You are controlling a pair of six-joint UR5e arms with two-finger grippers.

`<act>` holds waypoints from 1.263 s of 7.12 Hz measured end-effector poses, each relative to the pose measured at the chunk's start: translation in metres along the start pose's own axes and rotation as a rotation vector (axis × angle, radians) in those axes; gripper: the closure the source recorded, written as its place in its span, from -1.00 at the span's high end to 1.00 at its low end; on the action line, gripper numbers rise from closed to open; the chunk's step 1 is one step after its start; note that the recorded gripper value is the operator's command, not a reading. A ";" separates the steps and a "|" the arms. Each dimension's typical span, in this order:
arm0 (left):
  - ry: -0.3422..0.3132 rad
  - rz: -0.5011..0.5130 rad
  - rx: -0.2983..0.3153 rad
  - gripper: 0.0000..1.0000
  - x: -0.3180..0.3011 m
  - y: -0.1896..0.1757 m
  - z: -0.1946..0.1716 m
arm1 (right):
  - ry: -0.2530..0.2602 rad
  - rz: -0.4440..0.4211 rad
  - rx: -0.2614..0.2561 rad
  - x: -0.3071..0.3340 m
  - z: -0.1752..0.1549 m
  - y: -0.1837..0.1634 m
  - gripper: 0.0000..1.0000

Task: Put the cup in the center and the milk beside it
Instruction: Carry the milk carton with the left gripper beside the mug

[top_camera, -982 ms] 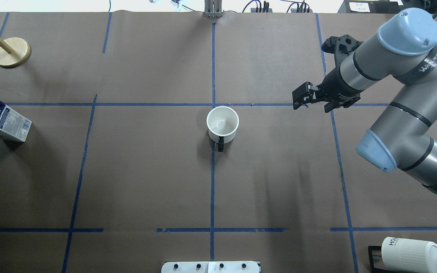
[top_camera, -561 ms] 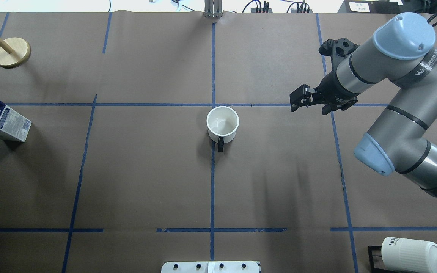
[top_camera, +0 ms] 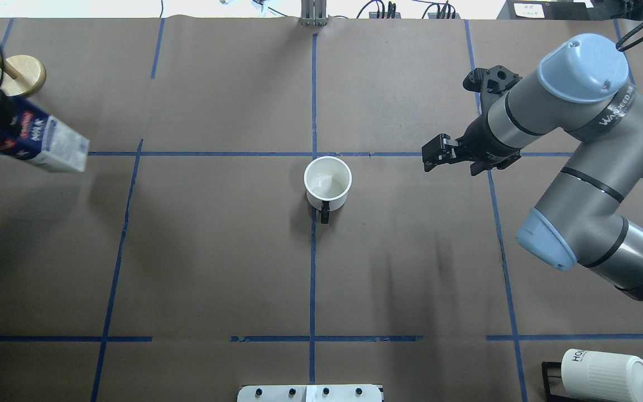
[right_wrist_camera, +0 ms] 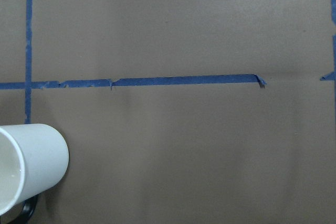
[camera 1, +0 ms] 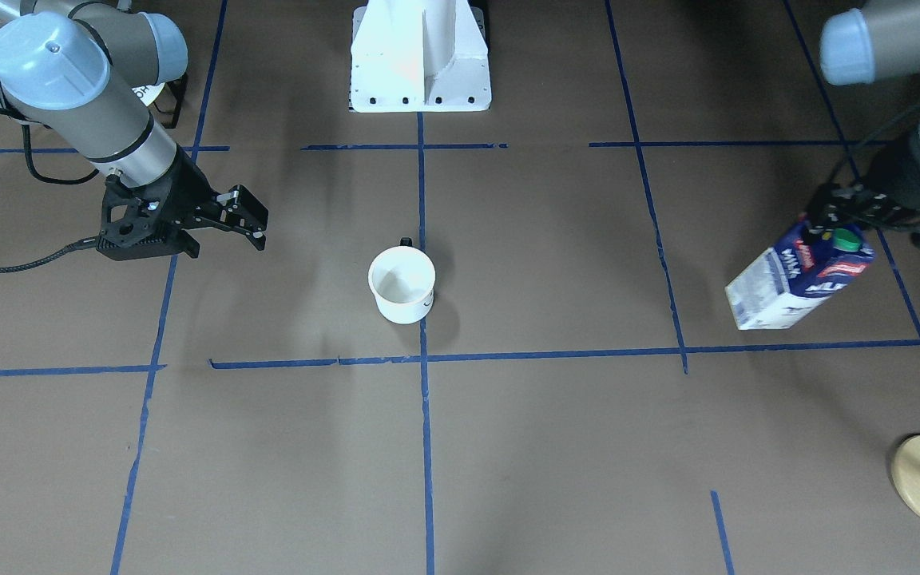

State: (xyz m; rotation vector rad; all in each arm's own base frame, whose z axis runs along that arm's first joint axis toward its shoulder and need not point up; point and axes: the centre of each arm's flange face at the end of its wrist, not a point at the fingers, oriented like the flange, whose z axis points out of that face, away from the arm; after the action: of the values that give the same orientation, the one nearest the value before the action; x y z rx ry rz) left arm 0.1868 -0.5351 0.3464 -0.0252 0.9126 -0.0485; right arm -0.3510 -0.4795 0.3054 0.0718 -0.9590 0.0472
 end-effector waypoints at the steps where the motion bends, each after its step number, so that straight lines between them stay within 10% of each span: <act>1: 0.014 -0.042 -0.049 -1.00 0.076 0.020 0.011 | 0.000 0.000 0.001 0.002 -0.001 0.002 1.00; 5: -0.052 -0.059 -0.092 -0.98 0.306 0.055 0.072 | 0.017 0.004 0.011 0.009 0.002 0.003 1.00; 9: -0.060 -0.043 -0.082 -0.94 0.359 0.038 0.098 | 0.029 -0.001 0.020 0.007 0.006 0.006 1.00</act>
State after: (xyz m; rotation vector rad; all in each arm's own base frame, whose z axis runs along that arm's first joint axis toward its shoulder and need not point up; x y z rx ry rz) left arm 0.4850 -0.5160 0.1212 -0.1220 0.8533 -0.0499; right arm -0.3526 -0.4742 0.3152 0.0903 -0.9301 0.0566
